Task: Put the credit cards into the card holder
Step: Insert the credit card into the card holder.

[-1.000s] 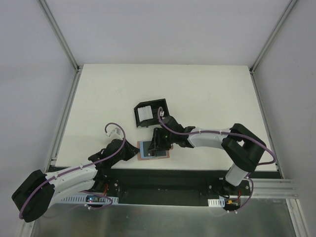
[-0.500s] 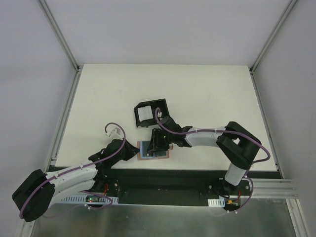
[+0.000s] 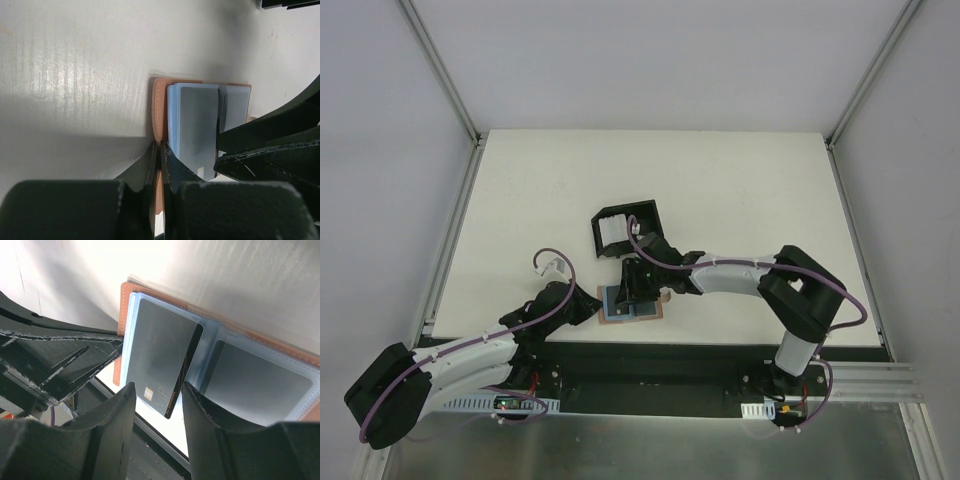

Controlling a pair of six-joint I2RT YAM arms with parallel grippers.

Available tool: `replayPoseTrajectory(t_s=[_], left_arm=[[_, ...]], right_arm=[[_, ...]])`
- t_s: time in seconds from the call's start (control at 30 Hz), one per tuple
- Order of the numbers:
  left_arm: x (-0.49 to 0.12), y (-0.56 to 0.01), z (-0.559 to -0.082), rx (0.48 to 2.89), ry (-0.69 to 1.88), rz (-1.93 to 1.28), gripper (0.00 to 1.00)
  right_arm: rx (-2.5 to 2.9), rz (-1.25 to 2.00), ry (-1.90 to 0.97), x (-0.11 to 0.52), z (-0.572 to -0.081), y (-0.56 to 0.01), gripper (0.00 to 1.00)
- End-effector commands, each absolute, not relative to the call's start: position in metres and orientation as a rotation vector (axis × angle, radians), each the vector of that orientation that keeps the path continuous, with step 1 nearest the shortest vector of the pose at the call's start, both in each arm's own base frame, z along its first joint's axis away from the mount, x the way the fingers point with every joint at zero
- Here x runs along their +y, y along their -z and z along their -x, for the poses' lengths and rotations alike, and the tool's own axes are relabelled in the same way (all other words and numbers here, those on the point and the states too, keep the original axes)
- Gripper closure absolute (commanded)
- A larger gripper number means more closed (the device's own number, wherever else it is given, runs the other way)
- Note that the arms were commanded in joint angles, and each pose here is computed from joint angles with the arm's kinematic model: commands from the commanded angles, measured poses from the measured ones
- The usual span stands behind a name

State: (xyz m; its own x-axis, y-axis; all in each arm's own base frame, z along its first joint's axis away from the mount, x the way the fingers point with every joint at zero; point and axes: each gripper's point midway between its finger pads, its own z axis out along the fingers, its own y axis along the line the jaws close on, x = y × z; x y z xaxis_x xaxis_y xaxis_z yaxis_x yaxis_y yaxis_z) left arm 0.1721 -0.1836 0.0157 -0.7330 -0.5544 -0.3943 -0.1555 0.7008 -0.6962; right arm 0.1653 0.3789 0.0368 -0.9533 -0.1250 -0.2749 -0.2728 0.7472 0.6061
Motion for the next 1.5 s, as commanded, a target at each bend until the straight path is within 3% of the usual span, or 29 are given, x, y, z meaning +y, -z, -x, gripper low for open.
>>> replayPoseTrajectory(t_s=[0.0,0.4,0.77,1.07,1.27,1.47], left_arm=[[-0.177,-0.001,-0.163,2.360,0.828,0.486,1.00],[-0.184,-0.009,-0.165,2.347,0.859,0.441,1.00],[-0.185,-0.025,-0.170,2.284,0.891,0.401,1.00],[-0.199,-0.049,-0.173,2.247,0.954,0.279,1.00],[-0.215,-0.068,-0.172,2.250,1.017,0.178,1.00],[-0.223,-0.081,-0.171,2.239,1.058,0.127,1.00]], right_arm=[[2.666,0.405,-0.999,0.396,-0.173,-0.051,0.56],[2.693,0.485,-0.937,0.398,-0.167,-0.046,0.58],[2.638,0.458,-0.745,0.367,-0.180,-0.064,0.52],[2.624,0.442,-0.756,0.368,-0.179,-0.070,0.51],[2.653,0.432,-0.771,0.375,-0.178,-0.062,0.55],[2.711,0.408,-0.726,0.370,-0.175,-0.049,0.66]])
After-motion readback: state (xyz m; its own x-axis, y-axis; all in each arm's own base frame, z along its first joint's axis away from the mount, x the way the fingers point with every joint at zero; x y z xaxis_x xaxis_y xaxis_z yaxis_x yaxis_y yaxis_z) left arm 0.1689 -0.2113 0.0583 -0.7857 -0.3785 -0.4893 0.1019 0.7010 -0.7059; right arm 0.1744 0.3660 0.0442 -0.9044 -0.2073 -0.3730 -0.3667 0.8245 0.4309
